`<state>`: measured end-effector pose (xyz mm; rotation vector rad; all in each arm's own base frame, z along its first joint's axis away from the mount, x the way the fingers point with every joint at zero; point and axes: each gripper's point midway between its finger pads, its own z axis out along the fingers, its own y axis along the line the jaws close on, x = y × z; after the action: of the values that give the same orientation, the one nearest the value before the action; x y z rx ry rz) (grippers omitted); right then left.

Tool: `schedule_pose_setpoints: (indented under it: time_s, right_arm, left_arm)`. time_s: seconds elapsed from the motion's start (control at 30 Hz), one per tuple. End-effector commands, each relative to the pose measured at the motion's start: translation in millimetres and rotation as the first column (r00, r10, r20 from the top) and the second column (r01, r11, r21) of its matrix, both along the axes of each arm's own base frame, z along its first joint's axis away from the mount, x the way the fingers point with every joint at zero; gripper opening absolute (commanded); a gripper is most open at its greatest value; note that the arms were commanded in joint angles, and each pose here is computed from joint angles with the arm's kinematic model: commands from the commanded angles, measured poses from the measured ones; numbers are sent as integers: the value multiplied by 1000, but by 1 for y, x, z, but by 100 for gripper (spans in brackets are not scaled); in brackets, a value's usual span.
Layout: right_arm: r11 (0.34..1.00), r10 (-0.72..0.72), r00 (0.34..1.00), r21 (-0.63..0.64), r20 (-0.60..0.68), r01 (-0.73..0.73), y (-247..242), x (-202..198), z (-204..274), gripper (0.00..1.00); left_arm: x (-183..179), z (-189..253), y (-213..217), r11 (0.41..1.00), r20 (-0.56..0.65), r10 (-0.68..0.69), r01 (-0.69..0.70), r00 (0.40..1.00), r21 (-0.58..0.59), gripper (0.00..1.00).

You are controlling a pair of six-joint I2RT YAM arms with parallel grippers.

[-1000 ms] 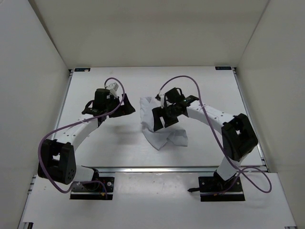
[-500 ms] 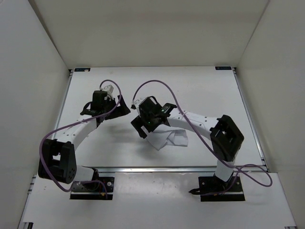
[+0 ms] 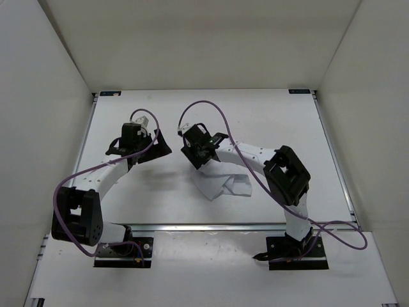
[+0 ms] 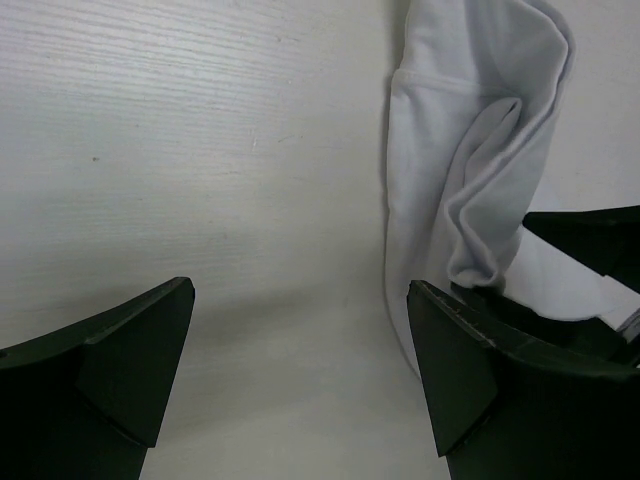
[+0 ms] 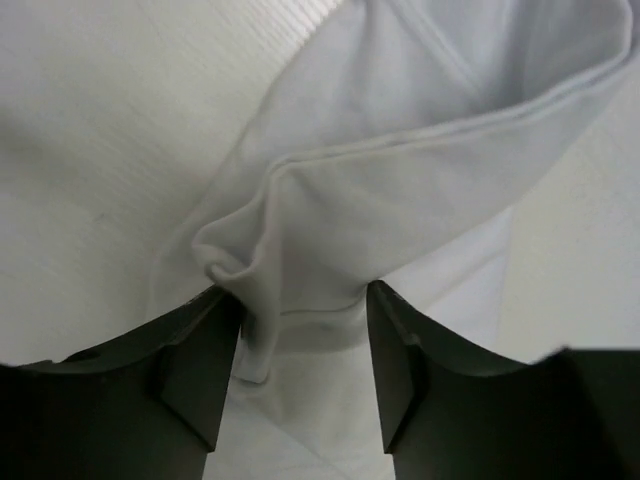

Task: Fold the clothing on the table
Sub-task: Move the skirt to the center of the board

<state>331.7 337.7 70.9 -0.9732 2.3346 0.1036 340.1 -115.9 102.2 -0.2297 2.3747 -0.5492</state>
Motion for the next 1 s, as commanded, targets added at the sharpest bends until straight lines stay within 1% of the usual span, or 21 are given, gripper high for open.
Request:
schedule_pose_setpoints:
  time_s: [0.0, 0.03, 0.07, 0.17, 0.23, 0.27, 0.33, 0.37, 0.4, 0.43, 0.5, 0.57, 0.6, 0.63, 0.67, 0.7, 0.73, 0.77, 0.87, 0.9, 0.97]
  right_arm:
    - [998, -15, 995, 58, 94, 10, 21, 25, 20, 46]
    - [998, -33, 994, 51, 105, 27, 17, 30, 21, 40]
    - [998, -45, 993, 50, 109, 40, 14, 34, 22, 28]
    - [995, -81, 989, 64, 120, 74, 0, 46, 35, 14]
    - [988, -132, 980, 101, 147, 118, -18, 62, 57, 11]
    - [986, -138, 980, 116, 146, 121, -22, 63, 67, 10]
    - [979, -161, 972, 149, 170, 136, -45, 81, 85, 6]
    - [978, -153, 976, 165, 157, 127, -50, 80, 88, 6]
    - [971, -176, 972, 190, 156, 145, -61, 89, 93, 5]
    - [965, -164, 976, 230, 145, 128, -67, 92, 102, 5]
    - [949, -148, 983, 295, 111, 110, -74, 93, 107, 5]
    - [924, -89, 995, 378, 45, 66, -74, 84, 108, 4]
    - [917, -82, 996, 394, 34, 62, -77, 84, 106, 4]
    - [906, -46, 999, 421, 14, 36, -74, 78, 106, 3]
    - [900, -10, 1000, 436, 9, 5, -69, 70, 106, 3]
    - [902, 15, 1000, 432, -3, -12, -64, 62, 100, 2]
    - [899, 28, 1000, 438, 3, -26, -61, 58, 104, 2]
    - [898, 49, 999, 439, -10, -39, -54, 50, 100, 3]
    - [878, 109, 993, 473, -45, -75, -37, 30, 98, 1]
    - [868, 99, 992, 494, -73, -51, -34, 24, 99, 2]
    - [861, 137, 988, 501, -76, -81, -20, 9, 103, 2]
  left_arm:
    - [6, 7, -7, 999, 38, -13, 15, 999, -52, 99]
    - [5, 4, -7, 998, 32, -13, 15, 999, -60, 99]
    - [7, 4, -10, 997, 40, -22, 25, 999, -75, 98]
    - [14, 7, -22, 993, 53, -54, 60, 997, -106, 98]
    - [18, 6, -31, 990, 58, -75, 81, 995, -113, 98]
    - [25, 11, -35, 989, 73, -82, 90, 994, -116, 98]
    - [32, 11, -44, 986, 83, -99, 109, 992, -128, 99]
    - [37, 12, -52, 983, 96, -114, 126, 989, -135, 99]
    - [42, 14, -62, 978, 113, -134, 150, 984, -145, 99]
    - [48, 13, -60, 979, 121, -128, 145, 984, -142, 99]
    - [65, 17, -77, 969, 167, -157, 184, 973, -166, 98]
    - [74, 22, -96, 953, 214, -200, 240, 956, -182, 98]
    - [83, 26, -107, 943, 249, -226, 276, 942, -187, 99]
    - [83, 19, -115, 932, 248, -254, 305, 935, -197, 99]
    - [91, 31, -124, 923, 301, -267, 333, 915, -194, 99]
    - [99, 32, -130, 916, 326, -283, 354, 902, -186, 98]
    - [103, 25, -132, 915, 324, -293, 362, 900, -179, 99]
    - [112, 36, -136, 914, 350, -287, 365, 892, -178, 98]
    - [133, 36, -149, 890, 390, -304, 406, 869, -210, 98]
    - [136, 41, -156, 882, 408, -307, 418, 860, -218, 99]
    - [145, 46, -166, 874, 443, -305, 433, 843, -222, 98]
